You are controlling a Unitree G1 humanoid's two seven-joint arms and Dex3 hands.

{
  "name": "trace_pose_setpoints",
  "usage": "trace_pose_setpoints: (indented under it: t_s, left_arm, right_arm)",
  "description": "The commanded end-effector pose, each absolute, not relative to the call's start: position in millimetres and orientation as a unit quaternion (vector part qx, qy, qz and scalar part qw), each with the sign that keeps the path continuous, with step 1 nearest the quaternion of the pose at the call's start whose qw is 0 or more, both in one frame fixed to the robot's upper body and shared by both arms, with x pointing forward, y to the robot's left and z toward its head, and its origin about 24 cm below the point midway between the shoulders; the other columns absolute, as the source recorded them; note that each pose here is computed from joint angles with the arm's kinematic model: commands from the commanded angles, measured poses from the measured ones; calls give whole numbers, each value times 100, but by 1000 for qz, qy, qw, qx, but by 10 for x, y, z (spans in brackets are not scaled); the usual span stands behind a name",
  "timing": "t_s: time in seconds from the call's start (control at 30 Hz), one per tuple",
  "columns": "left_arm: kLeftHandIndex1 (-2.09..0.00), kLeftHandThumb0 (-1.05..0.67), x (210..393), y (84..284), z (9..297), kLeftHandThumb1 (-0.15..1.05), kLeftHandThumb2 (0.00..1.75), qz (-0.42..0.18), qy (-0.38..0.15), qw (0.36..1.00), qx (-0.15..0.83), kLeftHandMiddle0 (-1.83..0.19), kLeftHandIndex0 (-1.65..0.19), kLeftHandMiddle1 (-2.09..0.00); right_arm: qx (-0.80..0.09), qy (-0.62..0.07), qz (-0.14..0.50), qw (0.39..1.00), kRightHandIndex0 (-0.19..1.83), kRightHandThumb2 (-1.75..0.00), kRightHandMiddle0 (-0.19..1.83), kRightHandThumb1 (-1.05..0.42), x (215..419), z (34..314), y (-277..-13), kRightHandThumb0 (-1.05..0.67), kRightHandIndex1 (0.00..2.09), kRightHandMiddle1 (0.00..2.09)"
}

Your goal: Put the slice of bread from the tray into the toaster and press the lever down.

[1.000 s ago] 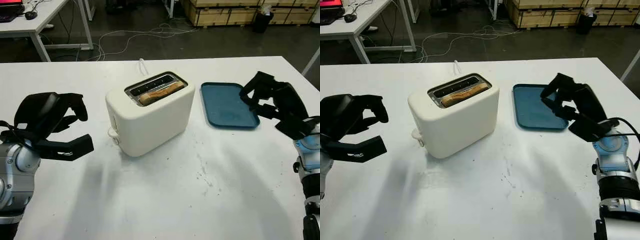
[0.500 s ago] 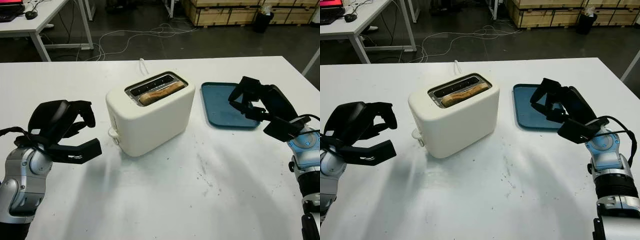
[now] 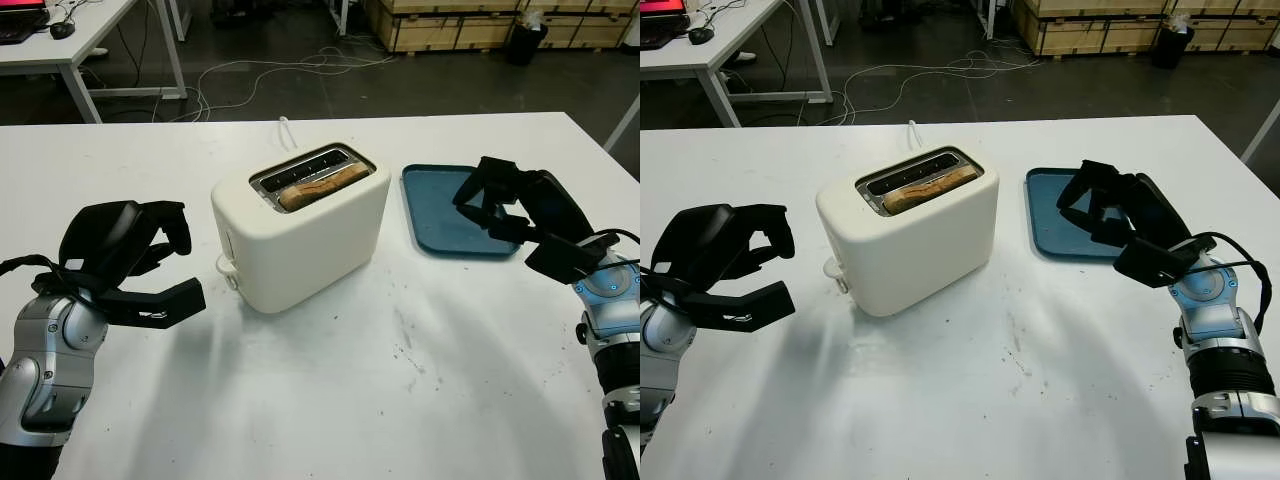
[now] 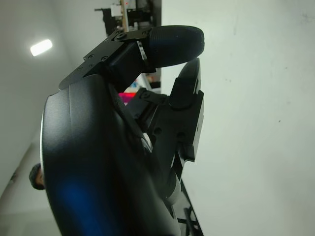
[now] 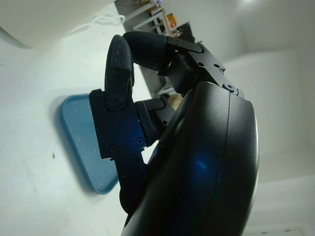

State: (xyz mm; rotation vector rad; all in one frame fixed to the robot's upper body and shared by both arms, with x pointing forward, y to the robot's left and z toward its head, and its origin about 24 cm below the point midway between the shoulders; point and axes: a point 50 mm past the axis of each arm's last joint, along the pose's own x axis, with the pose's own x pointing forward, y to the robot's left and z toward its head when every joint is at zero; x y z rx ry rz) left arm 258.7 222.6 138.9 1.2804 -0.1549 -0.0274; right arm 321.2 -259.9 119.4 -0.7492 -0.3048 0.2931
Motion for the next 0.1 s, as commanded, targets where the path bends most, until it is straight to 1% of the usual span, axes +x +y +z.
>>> trace_pose_setpoints:
  t_s: [0.0,0.07]
  left_arm:
    - [-145,-4,2599,2222,1410,92,10,-7,-78,795,602,-89,-81,-175]
    - [-146,-3,2600,2222,1412,92,10,-6,-79,795,601,-89,-81,-175]
  right_arm:
    - [-364,-156,146,907,79,-45,67,-92,3221,1209,-2579,-48,175,138]
    - [-362,-155,146,907,79,-45,69,-92,3223,1210,-2581,-48,175,135]
